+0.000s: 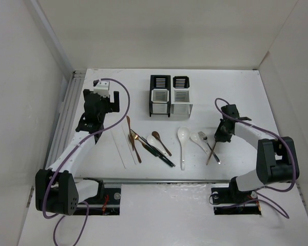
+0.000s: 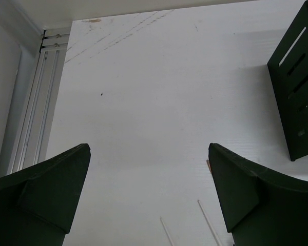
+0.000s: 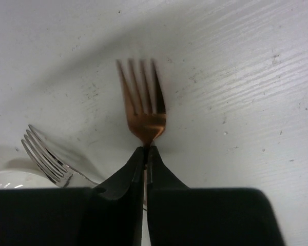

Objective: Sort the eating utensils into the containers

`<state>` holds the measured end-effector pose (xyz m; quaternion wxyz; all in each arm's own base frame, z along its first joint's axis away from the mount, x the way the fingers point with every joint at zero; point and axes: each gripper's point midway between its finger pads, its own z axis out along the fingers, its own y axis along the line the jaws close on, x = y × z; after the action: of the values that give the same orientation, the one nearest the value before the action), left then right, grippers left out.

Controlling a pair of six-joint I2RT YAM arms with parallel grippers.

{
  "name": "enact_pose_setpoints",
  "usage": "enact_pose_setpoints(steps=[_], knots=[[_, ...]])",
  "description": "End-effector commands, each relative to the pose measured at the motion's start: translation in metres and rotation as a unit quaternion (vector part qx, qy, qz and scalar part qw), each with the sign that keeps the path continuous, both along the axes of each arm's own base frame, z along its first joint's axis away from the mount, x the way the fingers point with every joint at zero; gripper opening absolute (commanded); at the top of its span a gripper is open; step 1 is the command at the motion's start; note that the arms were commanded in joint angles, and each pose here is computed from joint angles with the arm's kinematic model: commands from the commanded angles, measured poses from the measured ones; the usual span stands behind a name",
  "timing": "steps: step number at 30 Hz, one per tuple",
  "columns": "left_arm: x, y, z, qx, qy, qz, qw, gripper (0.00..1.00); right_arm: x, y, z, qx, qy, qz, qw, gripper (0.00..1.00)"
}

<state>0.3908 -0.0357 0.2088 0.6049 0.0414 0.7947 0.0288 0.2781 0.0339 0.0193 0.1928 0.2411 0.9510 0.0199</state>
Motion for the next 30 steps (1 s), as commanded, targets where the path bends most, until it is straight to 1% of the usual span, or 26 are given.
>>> enact_pose_setpoints(steps=[1,5,6,9,10,11,13,14,15,16,17,18,20,21,22,23,24,25,26,27,28,29,30], knots=[[-0.003,0.001,0.014,-0.011,-0.023,0.003,1.0,0.99,0.009,0.0,0.001,0.004,-0.011,-0.001,1.0,0.0],[-0.003,0.001,0.014,-0.011,-0.023,0.003,1.0,0.99,0.012,-0.007,0.006,-0.018,-0.018,0.003,1.0,0.0],[-0.003,0.001,0.014,-0.011,-0.023,0.003,1.0,0.99,0.018,-0.011,0.016,-0.028,-0.031,0.003,0.999,0.0],[-0.003,0.001,0.014,-0.011,-0.023,0.003,1.0,0.99,0.039,-0.021,0.058,-0.062,-0.094,0.017,0.993,0.0],[-0.003,0.001,0.014,-0.011,-0.023,0.003,1.0,0.99,0.049,-0.024,0.078,-0.073,-0.12,0.018,0.99,0.0],[-0.002,0.001,0.01,-0.01,-0.018,0.003,1.0,0.99,0.054,-0.027,0.1,-0.082,-0.151,0.019,0.985,0.0],[-0.001,0.001,0.015,-0.011,-0.023,0.003,1.0,0.99,0.064,-0.033,0.13,-0.105,-0.192,0.031,0.975,0.0],[-0.001,0.001,0.009,-0.005,-0.013,0.002,1.0,0.99,0.073,-0.034,0.157,-0.113,-0.222,0.032,0.968,0.0],[0.0,0.001,0.013,-0.005,-0.017,0.002,1.0,0.99,0.083,-0.035,0.189,-0.121,-0.268,0.039,0.955,0.0],[0.001,0.001,0.01,-0.004,-0.013,0.002,1.0,0.99,0.084,-0.035,0.197,-0.125,-0.281,0.042,0.95,0.0],[0.002,0.001,0.013,0.0,-0.013,0.001,1.0,0.99,0.092,-0.029,0.222,-0.125,-0.318,0.05,0.938,0.0],[0.004,0.001,0.015,0.0,-0.014,0.001,1.0,0.99,0.102,-0.026,0.253,-0.129,-0.373,0.048,0.918,0.0],[0.006,0.001,0.014,0.006,-0.009,-0.001,1.0,0.99,0.116,-0.012,0.287,-0.132,-0.434,0.059,0.889,0.0],[0.008,0.001,0.015,0.006,-0.01,-0.001,1.0,0.99,0.122,-0.008,0.314,-0.133,-0.471,0.056,0.87,0.0],[0.008,0.001,0.015,0.01,-0.01,-0.002,1.0,0.99,0.139,0.001,0.335,-0.136,-0.512,0.061,0.846,0.0],[0.011,0.001,0.017,0.01,-0.01,-0.002,1.0,0.99,0.148,0.008,0.349,-0.138,-0.532,0.063,0.833,0.0],[0.012,0.0,0.022,0.01,-0.012,-0.002,1.0,0.99,0.157,0.021,0.376,-0.133,-0.564,0.069,0.812,0.0],[0.013,0.0,0.018,0.01,-0.008,-0.002,1.0,0.99,0.18,0.032,0.378,-0.132,-0.575,0.073,0.804,0.0],[0.016,0.0,0.022,0.01,-0.011,-0.002,1.0,0.99,0.191,0.039,0.385,-0.132,-0.584,0.076,0.797,0.0],[0.017,0.002,0.026,0.006,-0.012,0.007,1.0,0.99,0.202,0.055,0.391,-0.118,-0.597,0.093,0.788,0.0],[0.017,0.002,0.026,0.006,-0.012,0.007,1.0,0.99,0.212,0.061,0.416,-0.114,-0.621,0.096,0.769,0.0],[0.02,0.001,0.029,0.0,-0.015,0.009,1.0,0.99,0.235,0.077,0.405,-0.106,-0.624,0.11,0.766,0.0],[0.019,0.003,0.027,0.002,-0.01,0.013,1.0,0.99,0.245,0.086,0.406,-0.097,-0.632,0.122,0.759,0.0]])
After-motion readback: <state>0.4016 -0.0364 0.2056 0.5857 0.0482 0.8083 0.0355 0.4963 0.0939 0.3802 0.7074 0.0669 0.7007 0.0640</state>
